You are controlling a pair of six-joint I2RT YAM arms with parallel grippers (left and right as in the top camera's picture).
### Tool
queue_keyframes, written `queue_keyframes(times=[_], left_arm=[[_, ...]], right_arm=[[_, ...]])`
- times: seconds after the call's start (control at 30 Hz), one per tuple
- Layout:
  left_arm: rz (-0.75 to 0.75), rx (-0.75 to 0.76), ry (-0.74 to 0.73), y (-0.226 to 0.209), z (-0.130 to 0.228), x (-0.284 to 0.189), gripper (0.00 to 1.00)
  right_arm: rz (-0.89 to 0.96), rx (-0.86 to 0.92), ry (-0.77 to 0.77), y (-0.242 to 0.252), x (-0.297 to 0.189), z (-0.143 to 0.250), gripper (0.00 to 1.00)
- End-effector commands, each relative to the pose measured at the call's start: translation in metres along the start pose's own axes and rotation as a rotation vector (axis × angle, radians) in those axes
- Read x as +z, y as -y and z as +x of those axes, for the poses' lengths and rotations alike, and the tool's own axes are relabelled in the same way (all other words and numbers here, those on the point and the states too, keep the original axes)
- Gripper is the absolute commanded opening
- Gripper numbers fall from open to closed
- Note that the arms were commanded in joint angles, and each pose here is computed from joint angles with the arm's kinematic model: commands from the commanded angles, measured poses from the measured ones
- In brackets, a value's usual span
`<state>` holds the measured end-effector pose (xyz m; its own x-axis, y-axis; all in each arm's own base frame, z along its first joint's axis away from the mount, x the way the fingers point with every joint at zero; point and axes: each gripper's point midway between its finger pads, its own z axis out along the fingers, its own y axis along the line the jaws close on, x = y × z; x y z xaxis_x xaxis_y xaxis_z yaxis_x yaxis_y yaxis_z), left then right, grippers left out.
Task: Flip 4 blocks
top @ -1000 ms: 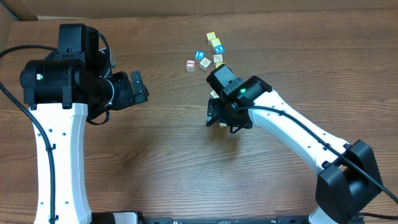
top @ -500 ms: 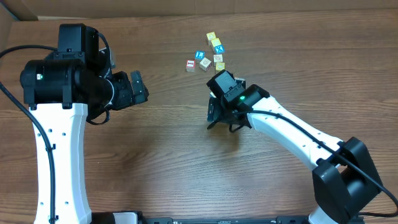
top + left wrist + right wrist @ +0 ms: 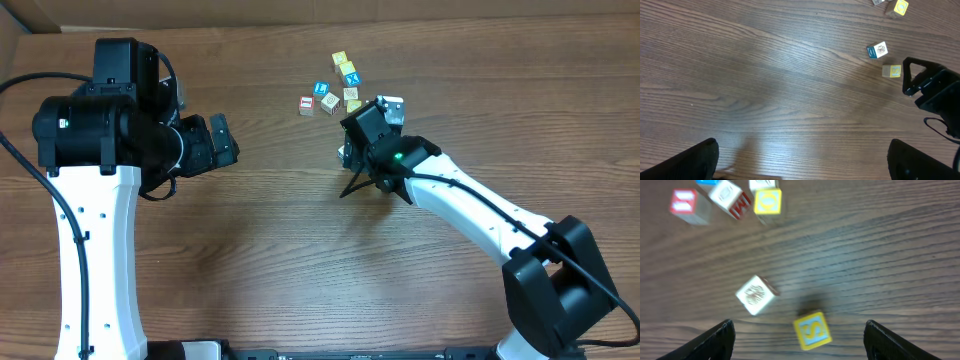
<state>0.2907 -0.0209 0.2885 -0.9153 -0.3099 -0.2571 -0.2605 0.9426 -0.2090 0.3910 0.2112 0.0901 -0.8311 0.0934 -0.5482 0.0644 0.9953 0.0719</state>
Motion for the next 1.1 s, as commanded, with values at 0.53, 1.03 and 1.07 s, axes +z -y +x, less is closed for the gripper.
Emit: queue_keyframes(times=[0.53, 1.03, 1.07], left_arm=[[-0.009, -0.018, 0.008, -0.002, -0.002, 0.0, 1.0], [-0.009, -0.018, 0.008, -0.002, -0.002, 0.0, 1.0], [-0.009, -0.017, 0.008, -0.002, -0.002, 0.0, 1.0]], right_arm=[[-0.118, -0.218, -0.167, 0.0, 0.054, 0.033, 0.57], [-0.097, -0.218, -0.213, 0.006, 0.055, 0.044, 0.41], [-0.097, -0.218, -0.214, 0.006, 0.055, 0.044, 0.39]])
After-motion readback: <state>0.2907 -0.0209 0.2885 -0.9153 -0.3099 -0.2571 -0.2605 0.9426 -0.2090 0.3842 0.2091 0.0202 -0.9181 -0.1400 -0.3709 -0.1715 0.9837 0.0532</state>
